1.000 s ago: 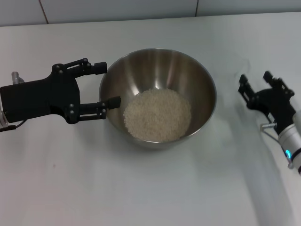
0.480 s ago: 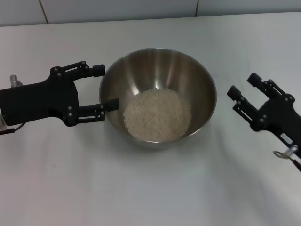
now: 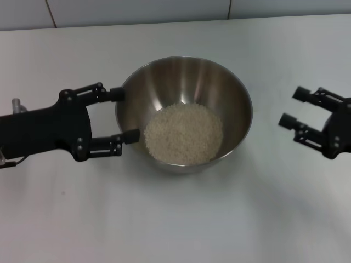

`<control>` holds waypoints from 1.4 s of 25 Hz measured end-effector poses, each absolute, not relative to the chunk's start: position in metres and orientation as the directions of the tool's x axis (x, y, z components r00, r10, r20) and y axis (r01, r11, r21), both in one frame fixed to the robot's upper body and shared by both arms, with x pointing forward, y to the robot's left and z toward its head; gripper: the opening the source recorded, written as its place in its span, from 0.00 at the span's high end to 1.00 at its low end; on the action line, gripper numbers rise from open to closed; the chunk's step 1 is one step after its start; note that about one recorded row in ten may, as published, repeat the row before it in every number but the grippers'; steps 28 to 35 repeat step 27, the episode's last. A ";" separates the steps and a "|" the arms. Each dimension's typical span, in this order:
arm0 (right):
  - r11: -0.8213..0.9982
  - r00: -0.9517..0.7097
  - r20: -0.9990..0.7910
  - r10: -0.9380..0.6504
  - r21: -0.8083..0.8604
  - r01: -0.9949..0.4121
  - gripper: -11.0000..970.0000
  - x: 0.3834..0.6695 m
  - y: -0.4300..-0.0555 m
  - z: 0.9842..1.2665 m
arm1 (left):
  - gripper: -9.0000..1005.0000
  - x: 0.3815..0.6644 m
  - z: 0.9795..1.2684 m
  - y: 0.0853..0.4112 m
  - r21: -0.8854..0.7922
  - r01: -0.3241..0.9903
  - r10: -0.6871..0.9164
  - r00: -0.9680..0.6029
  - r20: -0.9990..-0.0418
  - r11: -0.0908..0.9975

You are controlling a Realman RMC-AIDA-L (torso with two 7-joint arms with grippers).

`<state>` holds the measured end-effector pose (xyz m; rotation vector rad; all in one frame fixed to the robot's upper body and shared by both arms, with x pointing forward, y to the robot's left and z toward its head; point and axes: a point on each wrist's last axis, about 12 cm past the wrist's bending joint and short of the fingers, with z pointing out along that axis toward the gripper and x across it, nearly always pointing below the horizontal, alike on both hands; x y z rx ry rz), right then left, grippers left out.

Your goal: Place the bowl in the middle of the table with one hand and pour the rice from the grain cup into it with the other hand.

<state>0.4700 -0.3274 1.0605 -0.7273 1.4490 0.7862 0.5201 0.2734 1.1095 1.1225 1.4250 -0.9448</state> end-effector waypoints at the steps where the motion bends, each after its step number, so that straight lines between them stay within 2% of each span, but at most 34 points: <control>1: 0.549 -0.028 -1.000 -0.001 0.022 -0.836 0.32 0.473 -0.326 1.062 | 0.17 0.519 1.109 0.273 0.018 0.969 0.146 -0.019 -0.989 0.248; 7: 0.467 -0.011 -0.997 -0.075 -0.025 -0.884 0.32 0.486 -0.312 1.067 | 0.17 0.509 1.104 0.275 -0.006 0.975 0.134 -0.037 -0.990 0.223; 21: 0.443 -0.019 -0.996 -0.082 -0.019 -0.896 0.32 0.487 -0.307 1.067 | 0.17 0.494 1.092 0.276 -0.024 0.979 0.107 -0.047 -0.993 0.205; 35: 0.446 -0.027 -0.996 -0.083 -0.012 -0.895 0.32 0.486 -0.307 1.065 | 0.17 0.494 1.092 0.276 -0.024 0.978 0.103 -0.046 -0.994 0.205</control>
